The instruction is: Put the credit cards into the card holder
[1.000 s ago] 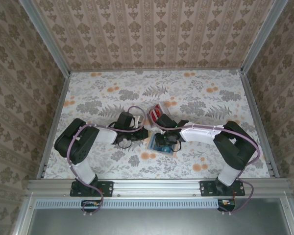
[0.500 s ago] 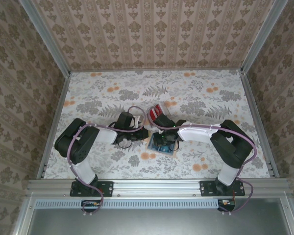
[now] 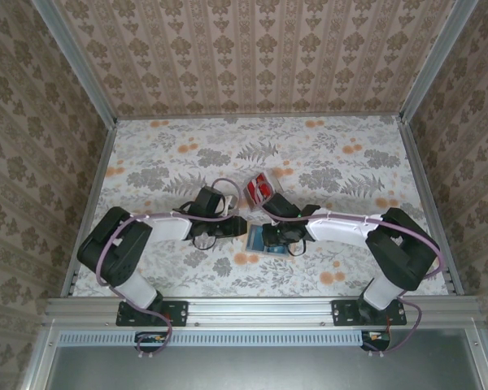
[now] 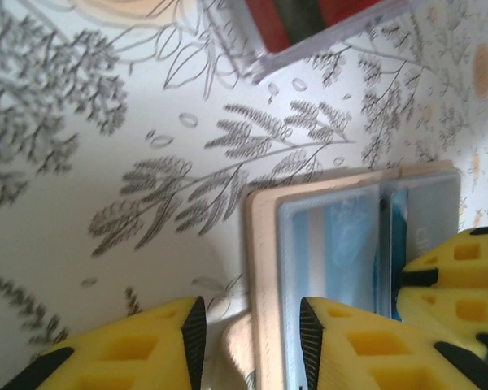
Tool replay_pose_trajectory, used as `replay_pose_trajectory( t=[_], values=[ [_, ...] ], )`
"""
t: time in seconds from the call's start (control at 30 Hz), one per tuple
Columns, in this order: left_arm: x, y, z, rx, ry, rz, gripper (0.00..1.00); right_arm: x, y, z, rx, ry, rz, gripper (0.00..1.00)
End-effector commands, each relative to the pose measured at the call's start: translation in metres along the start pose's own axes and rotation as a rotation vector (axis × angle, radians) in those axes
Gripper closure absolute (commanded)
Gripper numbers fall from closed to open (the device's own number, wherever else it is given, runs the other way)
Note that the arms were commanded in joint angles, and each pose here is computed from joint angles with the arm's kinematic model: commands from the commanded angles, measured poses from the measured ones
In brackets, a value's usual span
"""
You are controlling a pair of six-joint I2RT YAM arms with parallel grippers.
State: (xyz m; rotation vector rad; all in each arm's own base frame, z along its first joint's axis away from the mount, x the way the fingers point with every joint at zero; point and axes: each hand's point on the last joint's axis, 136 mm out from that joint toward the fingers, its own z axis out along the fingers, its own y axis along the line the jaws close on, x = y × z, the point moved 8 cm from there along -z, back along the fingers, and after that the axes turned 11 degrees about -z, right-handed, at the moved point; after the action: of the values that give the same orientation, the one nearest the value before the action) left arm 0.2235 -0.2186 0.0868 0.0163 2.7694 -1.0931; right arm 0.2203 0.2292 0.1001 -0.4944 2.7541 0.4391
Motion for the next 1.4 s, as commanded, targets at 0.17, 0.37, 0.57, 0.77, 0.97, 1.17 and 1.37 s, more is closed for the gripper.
replay_pose_trajectory(
  t=[0.17, 0.37, 0.57, 0.77, 0.97, 1.17, 1.37],
  values=[
    [0.014, 0.016, -0.016, -0.135, 0.043, -0.005, 0.55, 0.014, -0.011, 0.003, 0.055, 0.004, 0.019, 0.8],
    [0.014, 0.014, -0.013, -0.102, 0.049, -0.019, 0.62, 0.017, -0.013, 0.004, 0.065, 0.004, 0.019, 0.8],
    [0.004, 0.003, -0.012, -0.064, 0.038, 0.003, 0.89, 0.018, -0.015, -0.003, 0.069, -0.011, 0.021, 0.8],
    [0.0, -0.012, -0.022, -0.022, 0.027, 0.022, 1.0, 0.013, -0.012, -0.018, 0.045, -0.056, 0.025, 0.79],
    [-0.001, -0.031, -0.045, 0.044, -0.021, 0.015, 1.0, 0.005, 0.005, -0.026, -0.094, -0.112, 0.069, 0.66],
    [-0.001, -0.046, -0.062, 0.097, -0.06, 0.012, 1.0, 0.001, 0.013, -0.022, -0.175, -0.161, 0.135, 0.55],
    [-0.001, -0.049, -0.062, 0.107, -0.05, 0.007, 1.0, -0.004, 0.023, -0.015, -0.331, -0.234, 0.232, 0.5]
  ],
)
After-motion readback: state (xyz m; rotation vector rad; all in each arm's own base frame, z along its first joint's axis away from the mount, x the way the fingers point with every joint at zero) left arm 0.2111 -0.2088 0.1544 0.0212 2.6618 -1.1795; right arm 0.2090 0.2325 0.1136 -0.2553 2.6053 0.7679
